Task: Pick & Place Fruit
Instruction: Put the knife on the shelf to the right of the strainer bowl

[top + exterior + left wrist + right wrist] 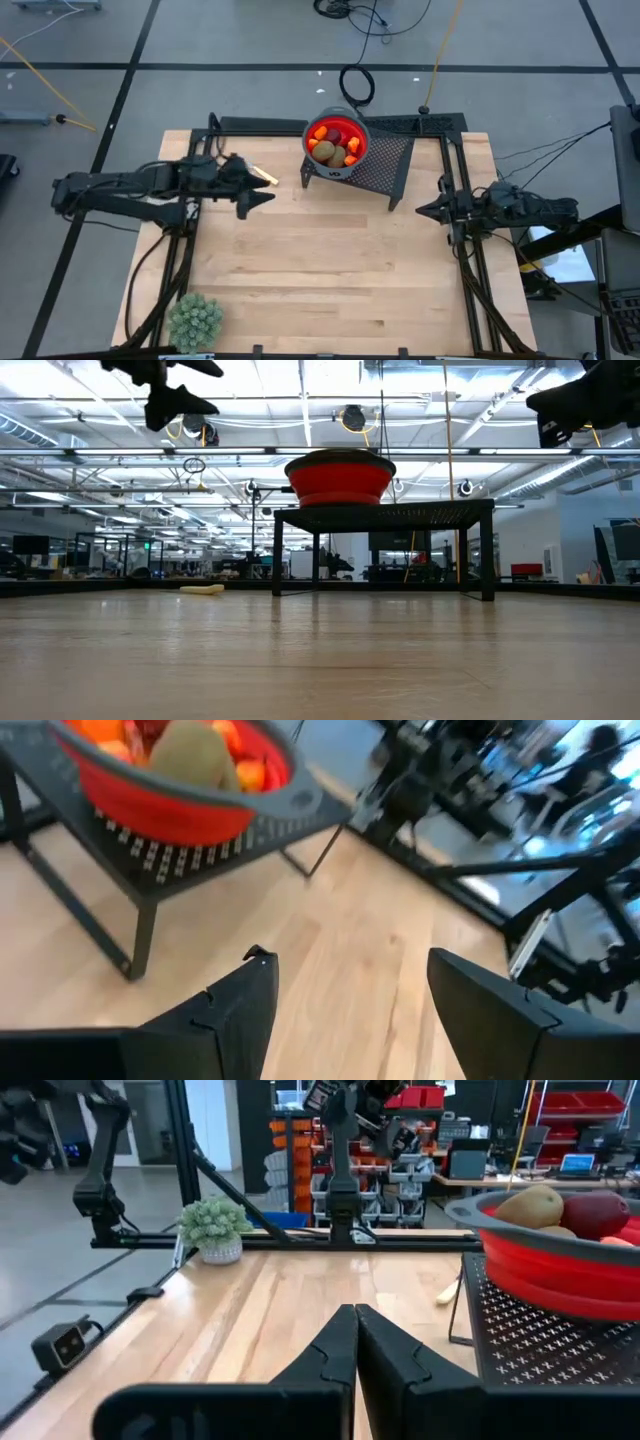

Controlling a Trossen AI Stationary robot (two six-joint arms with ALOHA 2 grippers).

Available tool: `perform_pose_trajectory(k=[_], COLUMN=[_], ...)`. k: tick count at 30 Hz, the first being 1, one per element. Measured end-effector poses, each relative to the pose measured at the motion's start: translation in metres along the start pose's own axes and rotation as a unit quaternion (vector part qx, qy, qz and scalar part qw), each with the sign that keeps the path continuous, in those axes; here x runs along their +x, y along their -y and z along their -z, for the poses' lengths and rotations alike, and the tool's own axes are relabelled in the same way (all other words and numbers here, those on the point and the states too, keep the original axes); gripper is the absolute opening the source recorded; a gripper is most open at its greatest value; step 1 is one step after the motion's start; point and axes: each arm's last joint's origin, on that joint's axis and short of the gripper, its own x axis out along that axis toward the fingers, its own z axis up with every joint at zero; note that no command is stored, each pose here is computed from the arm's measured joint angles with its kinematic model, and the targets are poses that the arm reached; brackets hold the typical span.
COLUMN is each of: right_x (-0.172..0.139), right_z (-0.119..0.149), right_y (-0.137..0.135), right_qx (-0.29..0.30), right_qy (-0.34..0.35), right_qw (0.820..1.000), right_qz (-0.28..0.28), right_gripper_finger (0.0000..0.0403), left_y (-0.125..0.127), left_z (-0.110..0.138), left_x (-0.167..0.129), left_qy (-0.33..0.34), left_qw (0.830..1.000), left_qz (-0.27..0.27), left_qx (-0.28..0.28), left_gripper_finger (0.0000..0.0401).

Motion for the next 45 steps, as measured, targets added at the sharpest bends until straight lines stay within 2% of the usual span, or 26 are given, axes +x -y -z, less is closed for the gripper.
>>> perform_pose_trajectory(k=[7,11,16,26,34,37,40,45], right_x=[0.004,0.004,0.004,0.004,0.013,0.014,0.014,0.014], right_z=[0.007,0.008,0.008,0.008,0.021,0.024,0.024,0.025], right_y=[0.000,0.000,0.000,0.000,0.000,0.000,0.000,0.001], right_qx=[-0.002,-0.005,-0.006,-0.015,-0.028,-0.027,-0.028,-0.014], right_qy=[0.000,-0.001,-0.002,-0.005,0.021,0.018,0.019,0.011], right_qw=[1.000,1.000,1.000,1.000,0.999,0.999,0.999,1.000], right_qz=[-0.001,-0.001,-0.002,-0.003,-0.002,-0.002,-0.002,0.008], right_gripper_finger=[0.0000,0.0000,0.0000,0.0000,0.0000,0.0000,0.0000,0.0000], left_y=[0.007,0.004,-0.008,-0.037,-0.046,-0.045,-0.047,-0.059], left_z=[-0.026,-0.043,-0.061,-0.083,-0.097,-0.101,-0.102,-0.102], left_x=[0.021,0.029,0.033,0.028,0.029,0.030,0.029,0.033], left_qy=[-0.098,-0.144,-0.176,-0.120,-0.057,-0.035,-0.028,-0.016], left_qw=[0.990,0.973,0.948,0.917,0.934,0.938,0.934,0.912], left_qz=[-0.082,-0.146,-0.226,-0.295,-0.323,-0.313,-0.317,-0.357], left_qx=[-0.052,-0.103,-0.139,-0.239,-0.140,-0.145,-0.160,-0.201], left_gripper_finger=[0.0255,0.0255,0.0255,0.0255,0.0255,0.0255,0.0255,0.0255])
